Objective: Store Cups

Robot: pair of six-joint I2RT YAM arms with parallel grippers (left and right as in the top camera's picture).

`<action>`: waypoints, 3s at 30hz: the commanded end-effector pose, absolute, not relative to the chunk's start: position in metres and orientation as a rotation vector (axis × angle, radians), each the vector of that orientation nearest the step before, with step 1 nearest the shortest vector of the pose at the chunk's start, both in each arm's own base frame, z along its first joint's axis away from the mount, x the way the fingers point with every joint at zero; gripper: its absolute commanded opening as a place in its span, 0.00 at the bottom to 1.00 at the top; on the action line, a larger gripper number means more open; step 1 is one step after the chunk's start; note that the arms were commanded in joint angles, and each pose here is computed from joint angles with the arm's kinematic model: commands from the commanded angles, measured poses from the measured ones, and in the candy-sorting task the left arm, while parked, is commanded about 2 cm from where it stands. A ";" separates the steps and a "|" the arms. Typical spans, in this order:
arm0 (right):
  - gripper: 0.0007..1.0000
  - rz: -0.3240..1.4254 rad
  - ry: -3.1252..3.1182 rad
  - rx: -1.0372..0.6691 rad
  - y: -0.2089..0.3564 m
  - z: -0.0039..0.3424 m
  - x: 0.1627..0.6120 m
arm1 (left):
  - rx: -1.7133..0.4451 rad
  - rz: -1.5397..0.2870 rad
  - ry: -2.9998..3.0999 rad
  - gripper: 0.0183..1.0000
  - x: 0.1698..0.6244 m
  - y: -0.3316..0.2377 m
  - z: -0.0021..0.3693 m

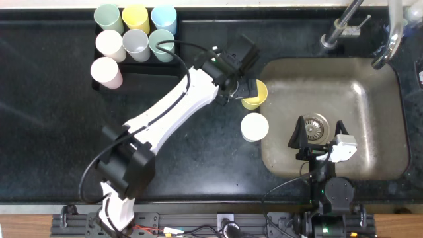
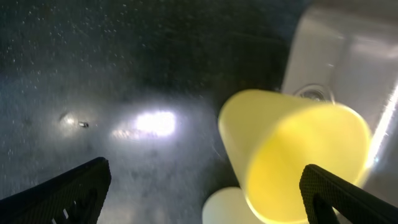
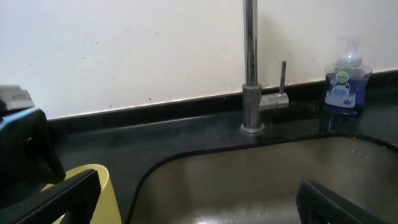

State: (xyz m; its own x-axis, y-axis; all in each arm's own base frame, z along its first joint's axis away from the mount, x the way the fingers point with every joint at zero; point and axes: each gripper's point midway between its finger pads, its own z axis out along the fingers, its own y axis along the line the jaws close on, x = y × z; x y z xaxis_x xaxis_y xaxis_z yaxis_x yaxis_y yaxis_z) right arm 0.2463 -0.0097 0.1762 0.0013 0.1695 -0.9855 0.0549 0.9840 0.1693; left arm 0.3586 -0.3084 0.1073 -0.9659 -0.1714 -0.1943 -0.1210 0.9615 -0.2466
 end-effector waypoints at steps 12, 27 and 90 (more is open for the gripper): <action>1.00 0.096 1.571 0.166 -0.008 0.173 0.247 | -0.196 -0.337 2.897 1.00 0.368 -0.313 0.095; 1.00 0.096 1.571 0.166 -0.008 0.173 0.247 | -0.198 -0.314 2.906 0.02 0.368 -0.312 0.087; 1.00 0.096 1.571 0.166 -0.008 0.173 0.247 | -1.274 -0.070 2.605 0.02 0.407 0.002 0.120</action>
